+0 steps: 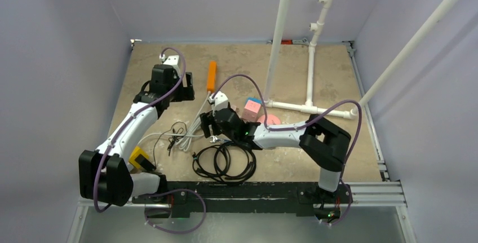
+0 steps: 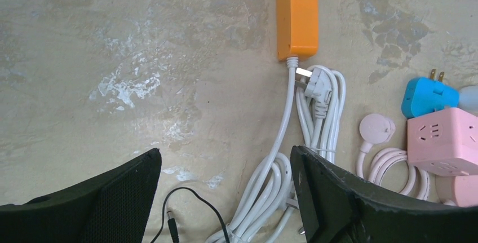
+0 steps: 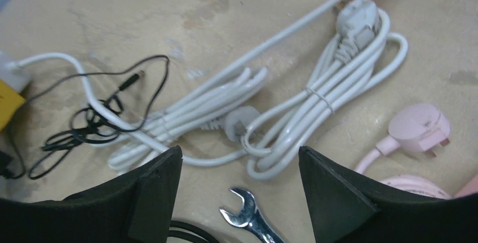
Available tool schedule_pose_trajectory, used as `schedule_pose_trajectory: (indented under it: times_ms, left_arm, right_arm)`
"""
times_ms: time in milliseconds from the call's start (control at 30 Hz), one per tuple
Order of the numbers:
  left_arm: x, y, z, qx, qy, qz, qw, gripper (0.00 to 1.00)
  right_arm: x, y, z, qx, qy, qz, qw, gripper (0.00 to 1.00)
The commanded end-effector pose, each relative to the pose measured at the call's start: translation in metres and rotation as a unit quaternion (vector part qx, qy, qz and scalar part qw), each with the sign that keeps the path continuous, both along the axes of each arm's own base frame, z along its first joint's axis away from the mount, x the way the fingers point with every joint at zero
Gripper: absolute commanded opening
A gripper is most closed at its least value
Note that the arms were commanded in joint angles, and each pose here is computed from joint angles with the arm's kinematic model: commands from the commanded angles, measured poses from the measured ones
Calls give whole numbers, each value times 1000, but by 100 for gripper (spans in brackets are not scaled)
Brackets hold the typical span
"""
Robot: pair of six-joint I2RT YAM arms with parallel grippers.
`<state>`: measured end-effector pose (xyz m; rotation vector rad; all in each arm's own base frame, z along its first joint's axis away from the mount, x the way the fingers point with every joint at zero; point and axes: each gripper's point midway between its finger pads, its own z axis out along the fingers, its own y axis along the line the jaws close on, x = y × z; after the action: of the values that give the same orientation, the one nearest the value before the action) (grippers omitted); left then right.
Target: Pull the plug off the socket
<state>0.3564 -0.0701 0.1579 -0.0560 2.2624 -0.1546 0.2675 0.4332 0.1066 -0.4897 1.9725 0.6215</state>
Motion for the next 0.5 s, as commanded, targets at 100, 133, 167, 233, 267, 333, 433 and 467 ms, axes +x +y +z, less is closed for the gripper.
schedule_pose_trajectory:
  times_ms: [100, 133, 167, 233, 267, 333, 433, 467]
  left_arm:
    - [2, -3, 12, -6, -20, -13, 1000, 83]
    - [2, -3, 12, -7, -20, -13, 1000, 83]
    - [2, -4, 12, -7, -20, -13, 1000, 83]
    - [2, -4, 14, -9, -22, -14, 1000, 83]
    - [2, -4, 14, -9, -23, -14, 1000, 83]
    - [1, -5, 16, -11, -25, -16, 999, 83]
    - [1, -6, 18, -13, -27, -18, 999, 83]
    - [1, -6, 18, -14, -28, -18, 999, 83]
  right_arm:
    - [13, -1, -17, -28, 21, -55, 998, 75]
    - [13, 1, -20, -29, 24, -53, 998, 74]
    - [14, 3, -22, -30, 25, -51, 998, 74]
    - [15, 7, -28, -36, 26, -46, 998, 73]
    - [16, 10, -30, -39, 26, -43, 998, 72]
    - [17, 17, -34, -43, 27, -35, 998, 70]
    - [27, 18, -39, -61, 16, -49, 997, 65]
    - [30, 18, -41, -69, 13, -55, 996, 58]
